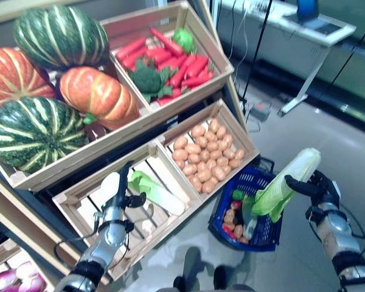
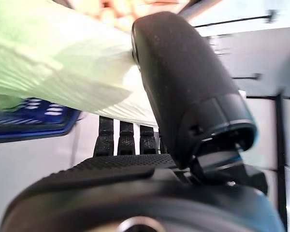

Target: Put vegetables into the basket

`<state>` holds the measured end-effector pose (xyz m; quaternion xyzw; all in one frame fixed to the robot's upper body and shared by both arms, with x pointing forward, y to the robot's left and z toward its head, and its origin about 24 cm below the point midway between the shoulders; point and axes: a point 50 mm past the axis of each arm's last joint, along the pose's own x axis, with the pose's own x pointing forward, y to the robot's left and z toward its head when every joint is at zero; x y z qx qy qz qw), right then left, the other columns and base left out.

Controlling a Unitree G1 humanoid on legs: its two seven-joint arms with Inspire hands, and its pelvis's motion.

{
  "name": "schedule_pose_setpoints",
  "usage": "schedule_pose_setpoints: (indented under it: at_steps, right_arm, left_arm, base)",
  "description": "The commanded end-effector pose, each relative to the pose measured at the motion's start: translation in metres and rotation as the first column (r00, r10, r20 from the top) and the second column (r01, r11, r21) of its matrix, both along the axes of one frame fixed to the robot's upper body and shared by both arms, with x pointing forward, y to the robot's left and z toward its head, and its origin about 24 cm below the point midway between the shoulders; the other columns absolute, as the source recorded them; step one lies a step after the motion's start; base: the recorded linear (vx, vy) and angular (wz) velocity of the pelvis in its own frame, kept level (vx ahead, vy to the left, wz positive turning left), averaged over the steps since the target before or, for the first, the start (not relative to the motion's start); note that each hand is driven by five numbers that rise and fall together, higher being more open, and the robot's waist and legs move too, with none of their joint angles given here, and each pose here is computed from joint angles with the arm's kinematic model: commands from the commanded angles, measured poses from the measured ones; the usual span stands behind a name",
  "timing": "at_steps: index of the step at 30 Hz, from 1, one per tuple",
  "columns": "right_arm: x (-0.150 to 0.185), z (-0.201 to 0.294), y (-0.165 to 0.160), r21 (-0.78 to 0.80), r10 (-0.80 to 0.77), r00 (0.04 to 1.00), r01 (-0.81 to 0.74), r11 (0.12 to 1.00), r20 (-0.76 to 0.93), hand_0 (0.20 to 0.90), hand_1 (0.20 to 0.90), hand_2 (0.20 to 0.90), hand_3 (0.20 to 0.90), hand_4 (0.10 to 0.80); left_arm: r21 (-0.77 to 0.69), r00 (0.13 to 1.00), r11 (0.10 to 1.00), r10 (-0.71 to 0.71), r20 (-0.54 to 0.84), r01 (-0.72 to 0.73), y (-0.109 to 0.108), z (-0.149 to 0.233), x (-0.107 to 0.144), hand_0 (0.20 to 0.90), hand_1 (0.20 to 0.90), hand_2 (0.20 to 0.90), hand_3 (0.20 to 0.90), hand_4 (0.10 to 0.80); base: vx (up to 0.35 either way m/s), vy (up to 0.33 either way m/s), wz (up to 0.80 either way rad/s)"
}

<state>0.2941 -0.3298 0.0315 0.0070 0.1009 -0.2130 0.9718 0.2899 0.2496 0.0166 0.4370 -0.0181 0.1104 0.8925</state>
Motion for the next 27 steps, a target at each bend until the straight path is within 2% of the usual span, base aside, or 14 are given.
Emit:
schedule_pose_setpoints:
  at_steps: [1,7,16,24,25,26,27]
  right_arm:
    - [0.037,0.09,-0.013,-0.14,0.009,0.962,0.03,0.99,0.273,0.3,0.3,0.3,0.3,0.4]
    - [0.051,0.115,-0.01,-0.176,-0.014,0.956,0.068,0.982,0.293,0.3,0.3,0.3,0.3,0.4]
    - [0.062,0.155,-0.019,-0.146,-0.073,0.938,0.129,0.981,0.34,0.3,0.3,0.3,0.3,0.4]
    - [0.068,0.168,-0.021,-0.079,-0.107,0.933,0.142,0.987,0.343,0.3,0.3,0.3,0.3,0.4]
    - [0.069,0.17,-0.021,-0.08,-0.12,0.931,0.157,0.984,0.345,0.712,0.712,0.712,0.712,0.675]
    - [0.069,0.171,-0.021,-0.08,-0.145,0.925,0.183,0.98,0.35,0.9,0.9,0.9,0.9,0.8]
    - [0.069,0.173,-0.022,-0.073,-0.156,0.921,0.194,0.978,0.358,0.9,0.9,0.9,0.9,0.8]
  left_arm:
    - [0.039,0.954,0.999,-0.026,0.298,0.016,0.004,0.075,0.038,0.9,0.9,0.9,0.9,0.8]
    - [0.057,0.905,0.997,-0.078,0.418,0.059,0.0,0.11,0.045,0.9,0.9,0.9,0.9,0.8]
    - [0.258,0.816,0.961,-0.224,0.533,0.095,-0.013,0.174,0.054,0.9,0.9,0.9,0.9,0.8]
    - [0.436,0.762,0.898,-0.32,0.563,0.054,-0.022,0.198,0.059,0.9,0.9,0.9,0.9,0.8]
    - [0.456,0.759,0.888,-0.331,0.561,0.05,-0.023,0.199,0.06,0.9,0.9,0.9,0.9,0.8]
    - [0.487,0.759,0.872,-0.346,0.552,0.044,-0.025,0.2,0.062,0.9,0.9,0.9,0.9,0.8]
    - [0.501,0.758,0.864,-0.354,0.548,0.041,-0.026,0.202,0.062,0.9,0.9,0.9,0.9,0.8]
  base:
    - [-0.131,-0.002,0.15]
    - [-0.128,0.006,0.08]
    - [-0.076,0.028,0.16]
    - [-0.021,0.032,0.06]
    - [0.0,0.0,0.0]
    - [-0.002,0.026,-0.03]
    - [0.0,0.022,-0.03]
